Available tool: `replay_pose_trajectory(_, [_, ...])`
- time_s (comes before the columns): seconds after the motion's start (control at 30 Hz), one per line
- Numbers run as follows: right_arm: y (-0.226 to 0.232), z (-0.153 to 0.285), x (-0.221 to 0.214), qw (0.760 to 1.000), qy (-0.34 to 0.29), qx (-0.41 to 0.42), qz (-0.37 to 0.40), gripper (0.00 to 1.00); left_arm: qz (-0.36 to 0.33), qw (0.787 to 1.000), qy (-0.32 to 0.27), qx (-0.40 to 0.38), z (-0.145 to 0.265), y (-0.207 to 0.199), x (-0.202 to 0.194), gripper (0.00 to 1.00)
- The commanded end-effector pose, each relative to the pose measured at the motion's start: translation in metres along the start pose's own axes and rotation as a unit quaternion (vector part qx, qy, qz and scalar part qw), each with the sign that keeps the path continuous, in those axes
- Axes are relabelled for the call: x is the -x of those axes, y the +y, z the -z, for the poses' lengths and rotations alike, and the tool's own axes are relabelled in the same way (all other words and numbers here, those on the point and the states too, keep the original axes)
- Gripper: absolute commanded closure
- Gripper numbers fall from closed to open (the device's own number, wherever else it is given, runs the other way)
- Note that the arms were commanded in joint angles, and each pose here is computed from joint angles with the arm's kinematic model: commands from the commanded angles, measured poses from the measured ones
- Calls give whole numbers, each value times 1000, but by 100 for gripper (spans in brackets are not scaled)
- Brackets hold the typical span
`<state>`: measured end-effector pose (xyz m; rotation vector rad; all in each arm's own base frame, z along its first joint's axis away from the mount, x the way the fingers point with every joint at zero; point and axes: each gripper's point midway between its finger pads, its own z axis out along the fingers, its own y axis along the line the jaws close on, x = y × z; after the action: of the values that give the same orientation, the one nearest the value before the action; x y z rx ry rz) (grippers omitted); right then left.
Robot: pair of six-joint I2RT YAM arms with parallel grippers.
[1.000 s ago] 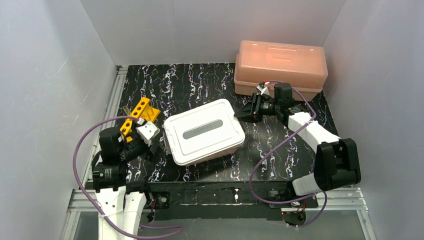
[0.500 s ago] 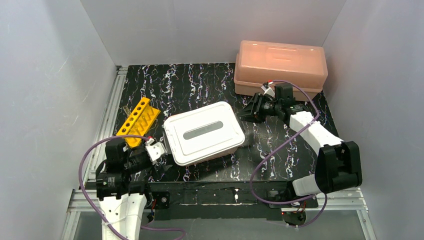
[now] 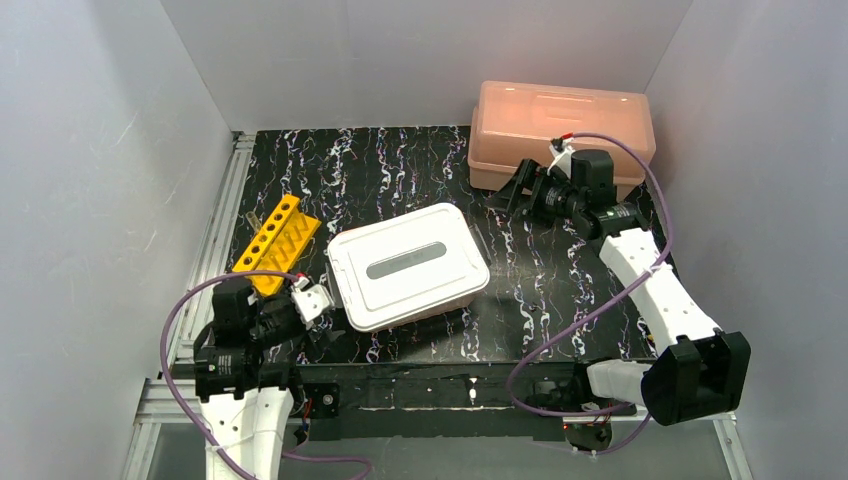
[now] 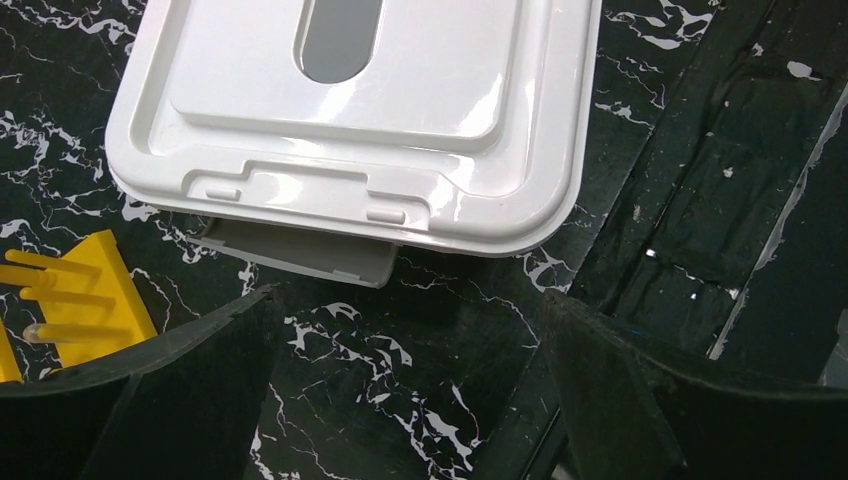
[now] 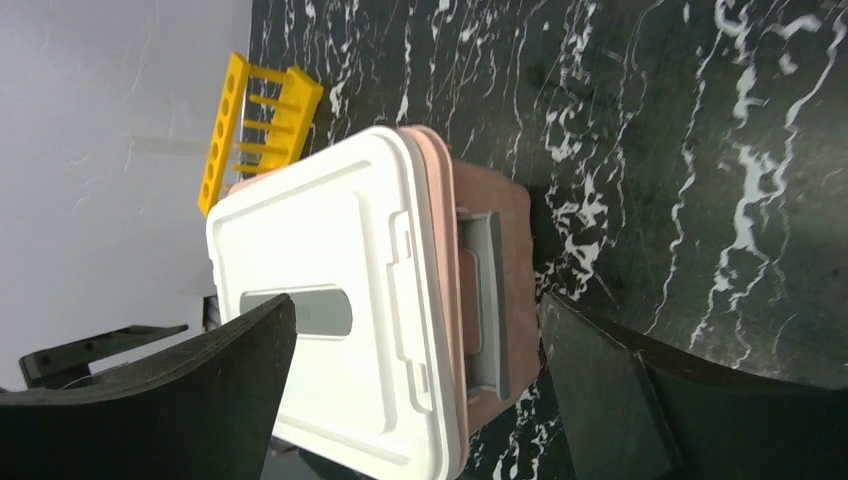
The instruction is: Organize the chemistry lab equipment
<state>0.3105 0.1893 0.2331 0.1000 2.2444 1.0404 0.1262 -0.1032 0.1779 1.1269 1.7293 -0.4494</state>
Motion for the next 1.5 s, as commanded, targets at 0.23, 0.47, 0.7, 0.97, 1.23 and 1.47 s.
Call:
replay_pose_trajectory(0.23, [19,-1,11,985,-10,-74,157,2,128,987,20,93,-12,88,23,2])
replay_pose_trajectory(0.47, [26,-20,-11,966,21,-102,235,2,157,982,46,99,-21,104,20,2])
replay_pose_trajectory(0.7, [16,-47,-5,961,39,-125,245,2,120,983,85,111,-32,121,18,2])
replay_pose_trajectory(0.97, [26,-67,-4,964,47,-108,238,2,93,981,114,124,-45,134,14,2])
replay_pose_trajectory(1.23, [13,-79,-9,962,59,-127,235,2,82,980,118,140,-55,145,17,2])
replay_pose_trajectory(1.47, [4,-92,-11,961,68,-137,232,2,88,974,127,168,-49,154,18,2])
